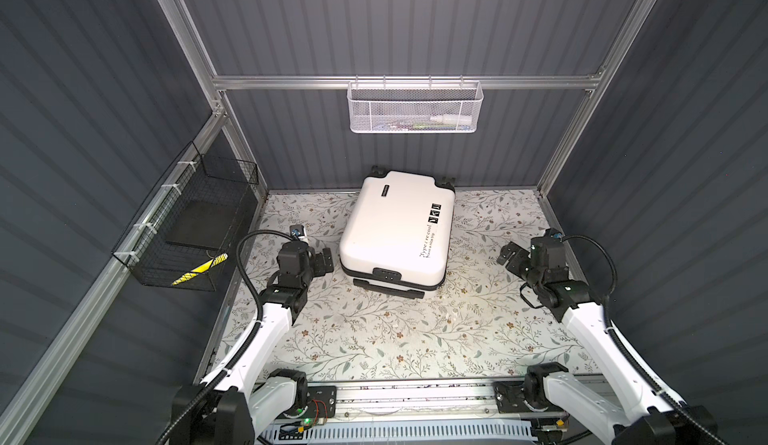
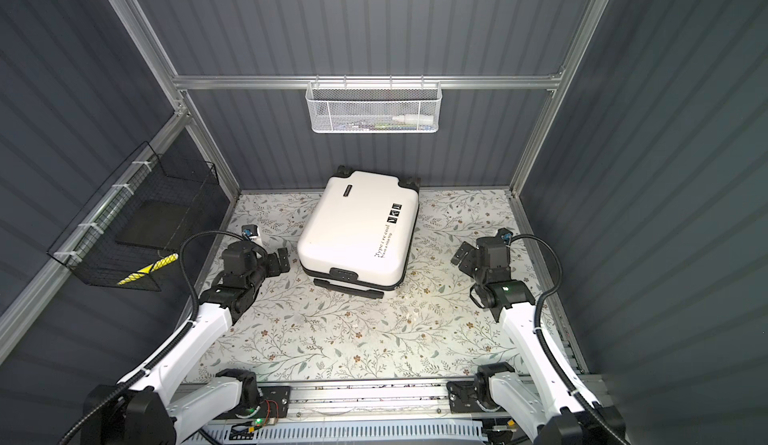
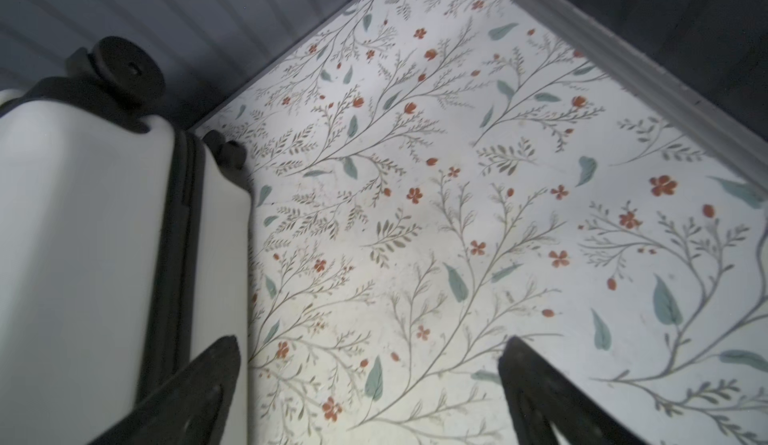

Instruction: Pack the luggage

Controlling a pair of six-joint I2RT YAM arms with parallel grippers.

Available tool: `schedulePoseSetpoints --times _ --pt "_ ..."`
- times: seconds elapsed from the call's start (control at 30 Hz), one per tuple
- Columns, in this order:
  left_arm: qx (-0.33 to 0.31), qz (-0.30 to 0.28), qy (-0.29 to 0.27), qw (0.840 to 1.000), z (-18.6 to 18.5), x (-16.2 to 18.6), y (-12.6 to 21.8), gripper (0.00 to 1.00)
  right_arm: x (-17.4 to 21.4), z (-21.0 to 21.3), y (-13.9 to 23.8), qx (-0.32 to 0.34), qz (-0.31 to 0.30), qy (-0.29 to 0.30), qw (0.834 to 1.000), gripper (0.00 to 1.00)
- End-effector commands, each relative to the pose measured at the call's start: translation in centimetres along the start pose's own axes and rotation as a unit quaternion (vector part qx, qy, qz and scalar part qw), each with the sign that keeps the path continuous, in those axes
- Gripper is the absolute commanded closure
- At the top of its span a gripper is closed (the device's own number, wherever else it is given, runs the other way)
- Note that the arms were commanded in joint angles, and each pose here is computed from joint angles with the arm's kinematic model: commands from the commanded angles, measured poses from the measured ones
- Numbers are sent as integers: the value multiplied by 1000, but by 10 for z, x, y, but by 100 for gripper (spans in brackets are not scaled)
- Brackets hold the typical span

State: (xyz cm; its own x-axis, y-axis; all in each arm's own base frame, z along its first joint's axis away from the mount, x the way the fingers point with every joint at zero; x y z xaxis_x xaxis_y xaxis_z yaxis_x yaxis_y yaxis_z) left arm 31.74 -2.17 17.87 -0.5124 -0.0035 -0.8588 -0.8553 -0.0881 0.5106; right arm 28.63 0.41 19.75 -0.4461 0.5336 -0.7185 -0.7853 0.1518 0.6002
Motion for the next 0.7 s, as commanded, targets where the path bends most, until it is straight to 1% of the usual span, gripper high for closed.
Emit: schedulePoseSetpoints --times 0.0,0.1,0.2,0.3,0.4,0.43,0.47,0.5,0.57,0.6,0.67 --pt "-52 -56 -3 997 13 -10 -12 0 -17 -11 -13 53 -69 35 996 1" --pt "-64 -73 -8 995 16 1 -24 0 -12 -21 -30 89 -88 82 989 1" --pt "-70 -73 -19 995 17 16 -38 0 -12 -28 -41 108 -103 108 983 1" --pt "-68 -79 -24 994 18 31 -50 0 -13 -22 -53 90 -129 147 977 1" --pt "-64 -88 -17 994 19 40 -61 0 -3 -25 -68 86 -139 176 971 1" --pt "-65 -92 -16 994 19 39 -63 0 2 -27 -72 83 -142 187 969 1" --pt "-59 -91 -15 994 19 38 -66 0 0 -26 -75 78 -158 193 965 1" --pt "-55 -94 -15 994 19 37 -70 0 0 -22 -75 65 -157 201 965 1" --pt "-51 -95 -13 994 21 41 -78 0 -6 -14 -74 28 -206 209 955 1" --pt "-52 -96 -9 994 22 44 -81 0 -6 -12 -74 18 -217 212 953 1" --pt "-44 -96 -6 994 22 51 -88 0 0 -16 -81 -10 -220 209 953 1"
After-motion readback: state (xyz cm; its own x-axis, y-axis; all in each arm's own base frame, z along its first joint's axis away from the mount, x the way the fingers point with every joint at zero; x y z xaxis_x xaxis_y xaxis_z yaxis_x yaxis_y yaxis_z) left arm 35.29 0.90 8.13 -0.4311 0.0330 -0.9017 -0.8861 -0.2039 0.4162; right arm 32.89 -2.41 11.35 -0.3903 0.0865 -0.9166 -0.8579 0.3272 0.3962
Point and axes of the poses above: each gripper's point midway between its finger pads, its own y axis back along the fingers, its own z axis along the line the jaws close on, x = y × z, the point moved 4 cm from there along y, back along the fingers, and after that the axes turned 3 degrees about -y, right-handed, at the moved point
